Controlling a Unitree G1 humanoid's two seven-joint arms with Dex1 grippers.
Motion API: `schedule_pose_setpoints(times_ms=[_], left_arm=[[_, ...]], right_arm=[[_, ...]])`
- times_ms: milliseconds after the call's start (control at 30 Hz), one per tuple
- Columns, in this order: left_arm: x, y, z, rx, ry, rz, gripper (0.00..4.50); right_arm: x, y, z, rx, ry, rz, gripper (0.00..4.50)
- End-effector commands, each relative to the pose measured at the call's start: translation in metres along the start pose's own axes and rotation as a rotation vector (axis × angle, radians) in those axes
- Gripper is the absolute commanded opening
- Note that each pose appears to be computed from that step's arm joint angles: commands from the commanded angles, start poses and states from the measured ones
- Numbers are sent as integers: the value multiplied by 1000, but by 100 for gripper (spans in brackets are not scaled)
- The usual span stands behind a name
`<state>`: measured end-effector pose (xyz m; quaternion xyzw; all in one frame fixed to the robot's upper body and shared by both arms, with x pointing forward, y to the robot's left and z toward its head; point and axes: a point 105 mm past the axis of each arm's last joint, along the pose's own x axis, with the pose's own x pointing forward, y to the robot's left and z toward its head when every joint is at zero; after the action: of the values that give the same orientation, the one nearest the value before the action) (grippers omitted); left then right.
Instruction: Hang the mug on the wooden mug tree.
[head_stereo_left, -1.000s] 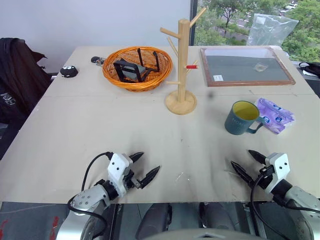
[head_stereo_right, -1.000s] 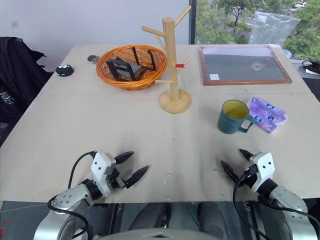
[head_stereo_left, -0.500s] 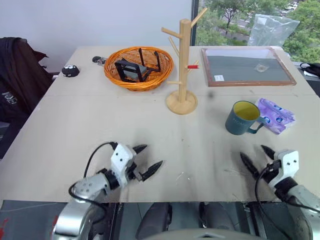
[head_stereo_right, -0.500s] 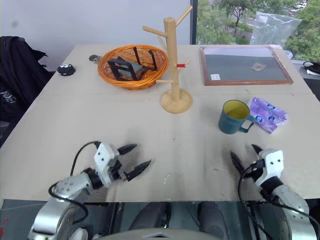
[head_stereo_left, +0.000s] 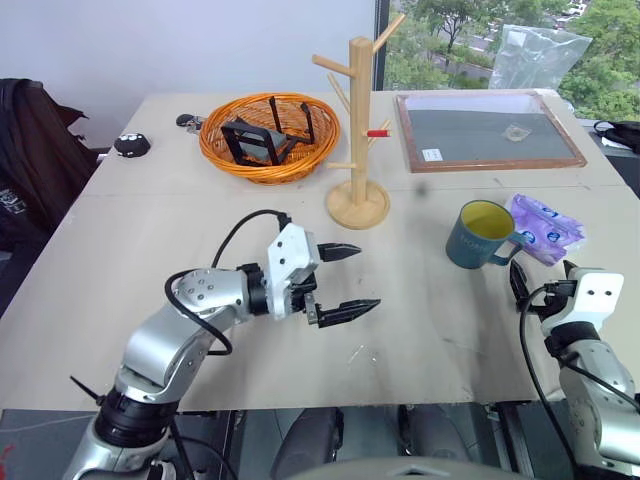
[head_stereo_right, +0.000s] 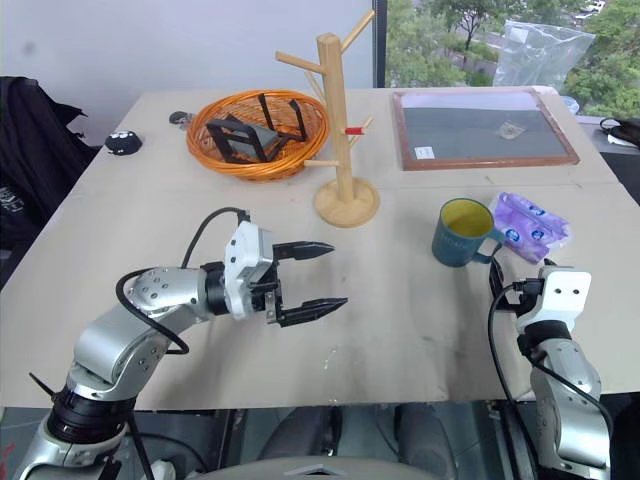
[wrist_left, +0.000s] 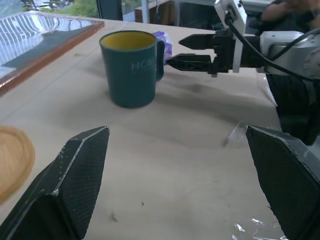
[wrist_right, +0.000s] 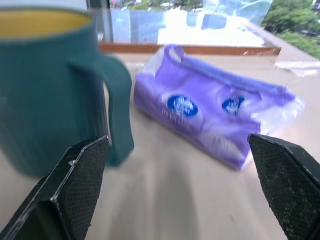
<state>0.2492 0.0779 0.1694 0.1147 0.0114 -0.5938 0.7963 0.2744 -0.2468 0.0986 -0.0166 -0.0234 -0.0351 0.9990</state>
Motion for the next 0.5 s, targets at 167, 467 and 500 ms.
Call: schedule_pose_setpoints(times_ms=[167, 467, 500], left_arm=[[2, -6, 5, 57, 88, -35, 447], [6, -11, 1, 64, 88, -16, 450], [6, -10, 1, 62, 84, -12, 450]], right_arm=[[11, 11, 0, 11, -20, -10, 450], [26, 13, -6, 27, -18, -43, 397], [28, 13, -8, 25, -15, -41, 376]])
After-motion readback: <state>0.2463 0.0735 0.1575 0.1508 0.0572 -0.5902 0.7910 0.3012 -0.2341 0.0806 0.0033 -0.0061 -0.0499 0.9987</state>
